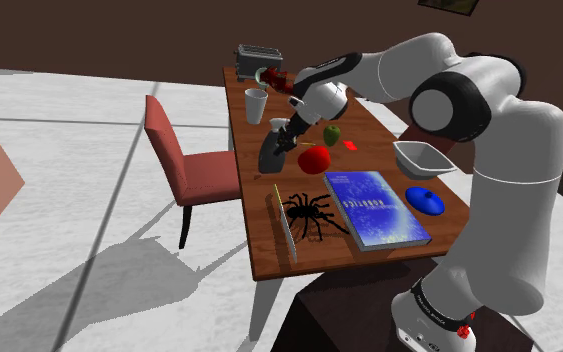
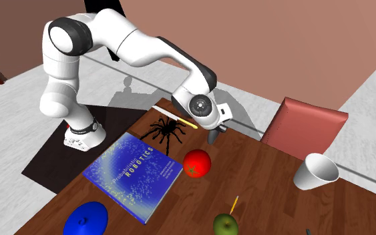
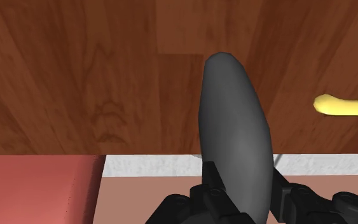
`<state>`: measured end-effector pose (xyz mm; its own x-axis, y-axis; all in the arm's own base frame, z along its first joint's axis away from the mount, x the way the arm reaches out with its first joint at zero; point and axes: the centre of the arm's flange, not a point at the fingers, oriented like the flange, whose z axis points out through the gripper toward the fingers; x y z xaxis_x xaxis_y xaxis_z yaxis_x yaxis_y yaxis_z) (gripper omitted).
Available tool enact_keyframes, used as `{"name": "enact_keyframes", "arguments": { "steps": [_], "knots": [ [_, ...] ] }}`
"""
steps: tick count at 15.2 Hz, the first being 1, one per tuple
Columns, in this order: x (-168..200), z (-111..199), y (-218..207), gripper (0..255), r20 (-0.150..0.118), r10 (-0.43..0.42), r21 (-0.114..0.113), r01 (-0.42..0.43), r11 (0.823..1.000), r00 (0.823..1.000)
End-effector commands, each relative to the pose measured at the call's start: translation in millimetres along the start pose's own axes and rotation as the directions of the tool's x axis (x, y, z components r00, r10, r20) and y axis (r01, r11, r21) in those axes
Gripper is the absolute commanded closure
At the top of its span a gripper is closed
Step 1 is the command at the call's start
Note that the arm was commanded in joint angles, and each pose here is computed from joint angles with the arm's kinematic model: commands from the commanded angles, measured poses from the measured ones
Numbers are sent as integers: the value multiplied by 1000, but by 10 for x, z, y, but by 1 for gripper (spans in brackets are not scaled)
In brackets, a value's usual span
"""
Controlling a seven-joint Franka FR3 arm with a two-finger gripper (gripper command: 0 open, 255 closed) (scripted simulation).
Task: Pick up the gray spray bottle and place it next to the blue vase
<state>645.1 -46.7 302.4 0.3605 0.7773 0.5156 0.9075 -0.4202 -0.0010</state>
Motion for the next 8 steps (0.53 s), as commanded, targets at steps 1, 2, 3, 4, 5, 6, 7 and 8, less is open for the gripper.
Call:
{"name": "enact_keyframes", "arguments": {
  "steps": [1, 2, 3, 4, 5, 6, 7, 8],
  "knots": [
    [49, -78, -6, 255, 0, 0, 0, 0, 1000, 1000],
    [77, -123, -6, 255, 0, 0, 0, 0, 1000, 1000],
    [104, -169, -6, 255, 0, 0, 0, 0, 1000, 1000],
    [131, -214, -6, 255, 0, 0, 0, 0, 1000, 1000],
    [158, -259, -6, 255, 0, 0, 0, 0, 1000, 1000],
    [186, -304, -7, 255, 0, 0, 0, 0, 1000, 1000],
    [213, -349, -7, 255, 0, 0, 0, 0, 1000, 1000],
    [240, -395, -7, 255, 0, 0, 0, 0, 1000, 1000]
  ]
}}
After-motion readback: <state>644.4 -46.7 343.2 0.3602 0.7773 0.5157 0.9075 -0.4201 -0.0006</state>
